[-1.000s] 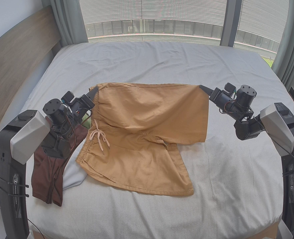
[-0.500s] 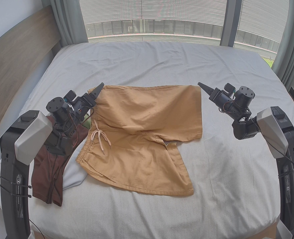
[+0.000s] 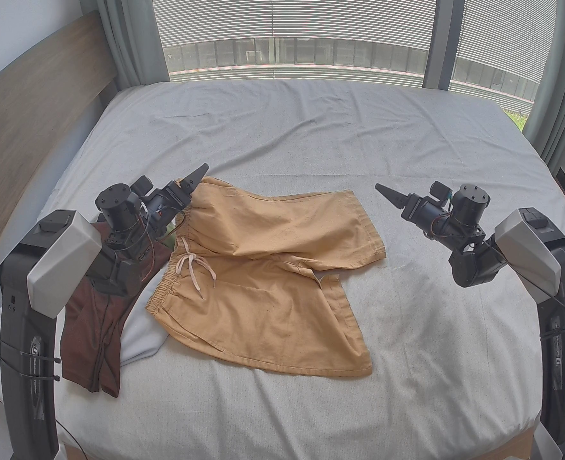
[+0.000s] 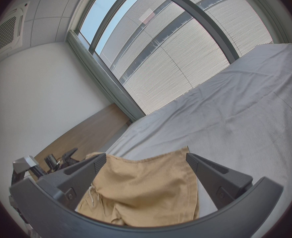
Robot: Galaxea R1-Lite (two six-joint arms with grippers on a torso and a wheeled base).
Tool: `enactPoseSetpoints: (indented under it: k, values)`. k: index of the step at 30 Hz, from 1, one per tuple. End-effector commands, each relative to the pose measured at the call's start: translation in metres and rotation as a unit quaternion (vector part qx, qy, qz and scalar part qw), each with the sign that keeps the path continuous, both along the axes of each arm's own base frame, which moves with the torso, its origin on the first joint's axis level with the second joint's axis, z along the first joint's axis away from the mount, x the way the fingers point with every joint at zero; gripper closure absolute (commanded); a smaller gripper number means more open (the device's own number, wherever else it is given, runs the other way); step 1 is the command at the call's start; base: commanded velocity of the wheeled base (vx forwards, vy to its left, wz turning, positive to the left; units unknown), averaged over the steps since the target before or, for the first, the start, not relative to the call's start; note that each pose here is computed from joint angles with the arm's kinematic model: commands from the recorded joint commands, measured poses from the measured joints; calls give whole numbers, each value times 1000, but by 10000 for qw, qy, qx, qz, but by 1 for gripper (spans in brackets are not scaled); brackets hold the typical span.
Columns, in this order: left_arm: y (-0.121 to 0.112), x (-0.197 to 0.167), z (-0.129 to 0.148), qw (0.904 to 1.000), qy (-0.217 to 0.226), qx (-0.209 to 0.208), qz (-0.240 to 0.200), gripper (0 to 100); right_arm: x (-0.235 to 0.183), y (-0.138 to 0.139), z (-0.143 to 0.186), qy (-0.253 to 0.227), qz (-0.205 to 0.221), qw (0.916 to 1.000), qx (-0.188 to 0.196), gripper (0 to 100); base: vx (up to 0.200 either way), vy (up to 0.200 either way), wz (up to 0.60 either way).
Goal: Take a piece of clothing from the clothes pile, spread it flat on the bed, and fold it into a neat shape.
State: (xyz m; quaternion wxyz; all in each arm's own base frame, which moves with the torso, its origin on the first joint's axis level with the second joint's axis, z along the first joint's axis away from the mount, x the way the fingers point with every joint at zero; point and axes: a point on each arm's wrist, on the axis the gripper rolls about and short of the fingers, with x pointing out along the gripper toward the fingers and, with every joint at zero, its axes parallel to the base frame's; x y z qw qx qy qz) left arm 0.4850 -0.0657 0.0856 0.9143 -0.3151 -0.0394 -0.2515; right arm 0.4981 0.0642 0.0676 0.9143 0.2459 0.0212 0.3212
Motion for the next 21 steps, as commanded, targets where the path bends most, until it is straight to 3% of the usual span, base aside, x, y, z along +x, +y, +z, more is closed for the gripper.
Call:
enactPoseSetpoints:
  k: [1,5,12,21]
  values:
    - [6,-4,15,9996,123,7,248,0,-24,10,-12,164,115,9994,-291,0,0,0,0]
    - [10,-12,18,9984,359,87,438,0,-37,15,-31,301,175,9978,-562,0,0,0,0]
    - [17,-32,20,9959,546,434,568,0,-52,23,-50,491,292,9964,-625,0,0,0,0]
    - [18,-77,25,9963,584,493,396,0,-66,35,-83,859,489,9910,-905,0,0,0,0]
